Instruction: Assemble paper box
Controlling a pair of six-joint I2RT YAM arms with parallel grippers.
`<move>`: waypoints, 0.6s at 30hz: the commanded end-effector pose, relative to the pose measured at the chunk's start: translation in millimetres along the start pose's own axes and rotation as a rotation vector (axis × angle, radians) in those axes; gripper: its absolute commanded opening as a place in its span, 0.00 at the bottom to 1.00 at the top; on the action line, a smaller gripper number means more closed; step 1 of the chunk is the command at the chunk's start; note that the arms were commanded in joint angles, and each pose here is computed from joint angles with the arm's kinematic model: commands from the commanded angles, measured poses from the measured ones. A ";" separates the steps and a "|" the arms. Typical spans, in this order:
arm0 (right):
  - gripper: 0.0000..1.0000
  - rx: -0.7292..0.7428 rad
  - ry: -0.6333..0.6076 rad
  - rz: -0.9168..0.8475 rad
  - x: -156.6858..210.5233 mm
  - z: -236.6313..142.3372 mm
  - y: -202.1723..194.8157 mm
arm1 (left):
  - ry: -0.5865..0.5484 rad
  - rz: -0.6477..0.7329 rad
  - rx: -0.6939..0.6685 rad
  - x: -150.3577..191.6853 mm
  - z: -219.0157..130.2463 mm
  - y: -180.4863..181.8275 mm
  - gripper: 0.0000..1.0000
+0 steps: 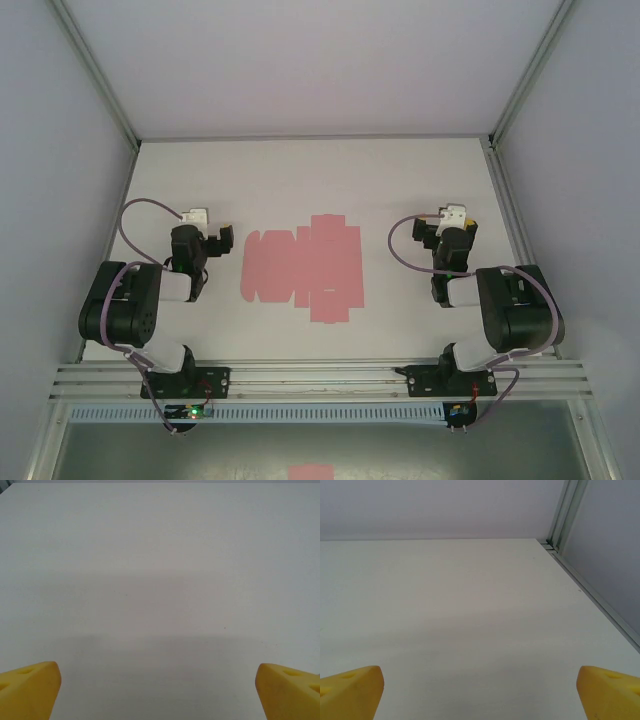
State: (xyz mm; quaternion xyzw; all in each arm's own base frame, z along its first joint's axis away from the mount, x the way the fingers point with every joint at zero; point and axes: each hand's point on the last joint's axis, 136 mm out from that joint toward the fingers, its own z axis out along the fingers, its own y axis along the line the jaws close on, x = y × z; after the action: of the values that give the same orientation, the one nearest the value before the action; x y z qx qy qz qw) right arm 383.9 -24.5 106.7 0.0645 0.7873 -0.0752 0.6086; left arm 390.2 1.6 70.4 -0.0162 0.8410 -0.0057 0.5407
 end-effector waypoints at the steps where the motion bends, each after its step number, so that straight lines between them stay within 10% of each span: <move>1: 0.98 0.005 -0.037 0.021 -9.7 -1.8 0.6 | -0.046 0.017 0.001 -16.6 0.3 -1.9 1.00; 18: 0.98 -0.039 -0.046 0.014 -13.9 -1.1 7.1 | -0.041 -0.012 -0.002 -23.3 2.0 2.8 1.00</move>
State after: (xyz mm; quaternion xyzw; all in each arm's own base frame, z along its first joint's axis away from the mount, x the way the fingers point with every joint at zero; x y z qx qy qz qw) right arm 384.0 -24.0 106.6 0.0645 0.7874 -0.0731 0.6086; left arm 393.3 -0.4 73.6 -0.0129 0.8395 -0.0117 0.5430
